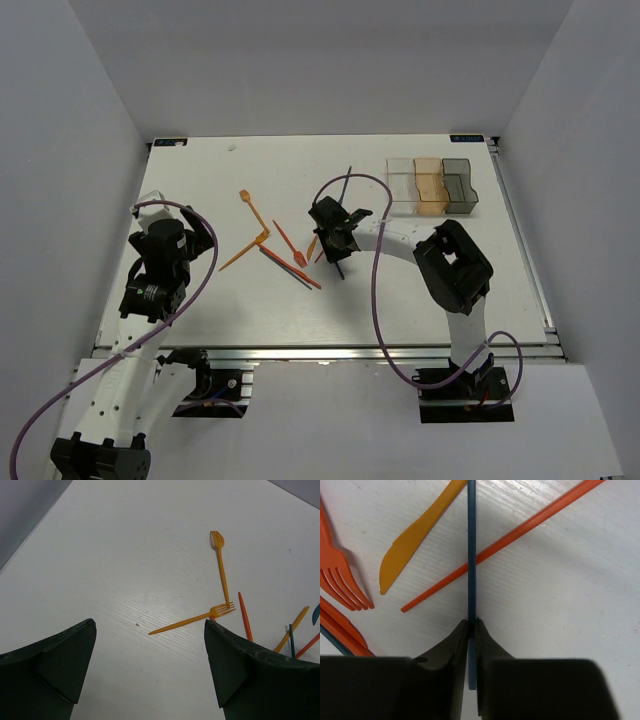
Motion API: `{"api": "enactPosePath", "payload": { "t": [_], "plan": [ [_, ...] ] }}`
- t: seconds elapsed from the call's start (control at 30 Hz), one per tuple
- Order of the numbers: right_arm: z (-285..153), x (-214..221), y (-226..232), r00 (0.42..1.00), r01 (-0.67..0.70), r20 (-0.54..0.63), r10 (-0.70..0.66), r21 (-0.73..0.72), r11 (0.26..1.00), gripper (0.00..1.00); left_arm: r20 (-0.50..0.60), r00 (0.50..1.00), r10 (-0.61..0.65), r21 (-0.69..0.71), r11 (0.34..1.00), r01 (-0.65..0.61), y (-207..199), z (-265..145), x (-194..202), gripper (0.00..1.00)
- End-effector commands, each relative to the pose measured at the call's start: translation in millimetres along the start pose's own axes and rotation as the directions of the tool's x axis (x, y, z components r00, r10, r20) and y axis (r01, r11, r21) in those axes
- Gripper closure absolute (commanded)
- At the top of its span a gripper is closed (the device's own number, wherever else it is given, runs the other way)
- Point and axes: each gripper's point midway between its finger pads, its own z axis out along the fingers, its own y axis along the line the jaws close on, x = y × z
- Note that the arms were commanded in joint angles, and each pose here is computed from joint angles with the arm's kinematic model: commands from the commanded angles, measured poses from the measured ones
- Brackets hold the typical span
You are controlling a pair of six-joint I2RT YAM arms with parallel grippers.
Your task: Sort the eating utensils into containers
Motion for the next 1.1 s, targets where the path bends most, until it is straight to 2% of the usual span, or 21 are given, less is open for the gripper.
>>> {"api": "enactPosePath", "payload": {
  "t": [0.0,0.07,0.13,0.3,0.43,0.47,0.7,0.8,1.07],
  "plan": [
    [2.3,1.0,-2.0,1.000,-0.004,-0.005,0.004,0.021,1.000,0.90,0.014,1.000,-0.001,0.018,1.000,0.000,-2.6,-2.4,-4.4,0.02],
    [-11.3,-3.2,-2.9,0.999,-0.037,0.008,0.036,0.023,0.999,0.99,0.013,1.000,0.000,0.018,1.000,0.000,-2.5,-2.2,-3.8,0.02],
    [-25.2,-12.6,-6.6,0.997,-0.070,0.043,0.068,0.041,0.997,1.00,0.013,1.000,0.000,0.018,1.000,0.000,-2.5,-2.2,-3.8,0.02],
    [-102.2,-70.8,-23.5,0.964,-0.125,0.244,0.110,0.047,0.991,1.00,0.016,1.000,-0.001,0.018,1.000,0.001,-2.4,-2.7,-4.8,0.02],
    [-118.8,-95.9,-70.0,0.945,-0.177,0.296,0.139,0.104,0.979,1.00,0.015,1.000,-0.001,0.017,1.000,0.000,-2.4,-2.4,-4.5,0.02],
    [-123.0,-106.7,-94.8,0.936,-0.202,0.319,0.148,0.145,0.969,1.00,0.013,1.000,0.001,0.018,1.000,-0.001,-2.8,-2.2,-4.1,0.02],
    [-103.5,-152.9,-202.1,0.895,-0.286,0.417,0.159,0.260,0.922,1.00,0.006,1.000,0.005,0.016,1.000,-0.005,-3.0,-0.5,-2.2,0.02],
    [-77.9,-165.9,-241.4,0.896,-0.293,0.421,0.144,0.313,0.904,1.00,-0.005,1.000,0.010,0.015,1.000,-0.010,-3.6,2.0,0.7,0.02],
    [-60.6,-198.5,-278.9,0.894,-0.294,0.429,0.133,0.334,0.896,1.00,-0.027,0.999,0.022,0.017,1.000,-0.021,-5.7,5.9,5.5,0.02]
  ]
}}
